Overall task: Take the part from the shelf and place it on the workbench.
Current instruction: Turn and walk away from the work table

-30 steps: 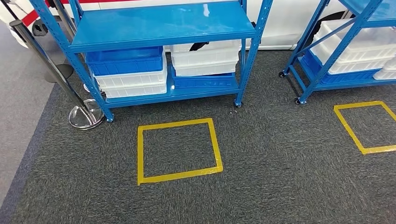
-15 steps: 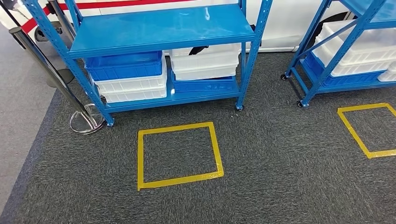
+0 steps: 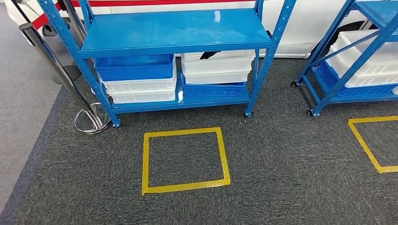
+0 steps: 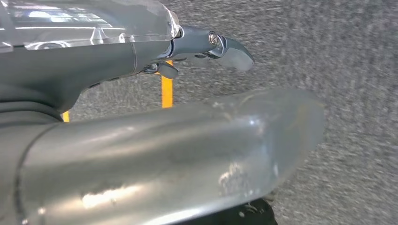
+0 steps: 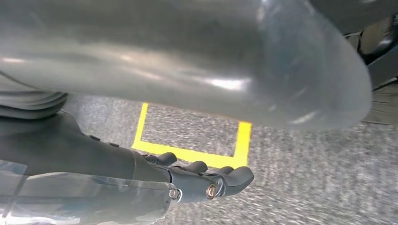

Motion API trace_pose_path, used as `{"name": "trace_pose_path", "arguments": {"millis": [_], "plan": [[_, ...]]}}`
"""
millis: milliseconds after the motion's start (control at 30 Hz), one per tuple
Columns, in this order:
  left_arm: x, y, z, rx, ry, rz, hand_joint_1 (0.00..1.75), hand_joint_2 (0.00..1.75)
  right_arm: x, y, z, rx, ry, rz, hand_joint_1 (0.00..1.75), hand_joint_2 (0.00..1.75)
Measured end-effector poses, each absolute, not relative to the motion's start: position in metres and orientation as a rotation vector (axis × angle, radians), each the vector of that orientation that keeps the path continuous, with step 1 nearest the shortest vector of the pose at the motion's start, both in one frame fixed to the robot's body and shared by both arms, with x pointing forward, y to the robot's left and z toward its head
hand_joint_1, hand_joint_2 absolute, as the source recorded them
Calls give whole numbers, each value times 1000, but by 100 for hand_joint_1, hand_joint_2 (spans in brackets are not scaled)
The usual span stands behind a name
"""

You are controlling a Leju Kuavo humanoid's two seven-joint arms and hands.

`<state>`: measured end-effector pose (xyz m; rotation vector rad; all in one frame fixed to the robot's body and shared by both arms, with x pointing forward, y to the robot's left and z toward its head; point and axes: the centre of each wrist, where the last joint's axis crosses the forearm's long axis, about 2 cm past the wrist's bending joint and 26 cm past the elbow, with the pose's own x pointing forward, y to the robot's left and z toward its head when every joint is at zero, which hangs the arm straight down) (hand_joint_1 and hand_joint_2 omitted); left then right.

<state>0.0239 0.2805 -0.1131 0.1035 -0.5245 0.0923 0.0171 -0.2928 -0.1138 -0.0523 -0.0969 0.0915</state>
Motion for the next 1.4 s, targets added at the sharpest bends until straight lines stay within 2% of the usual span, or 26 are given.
{"name": "trace_pose_path", "arguments": {"millis": [1400], "plan": [[25, 281, -113, 99, -518, 66, 0, 0, 11, -289, -114, -31, -83, 62, 0, 0]]}}
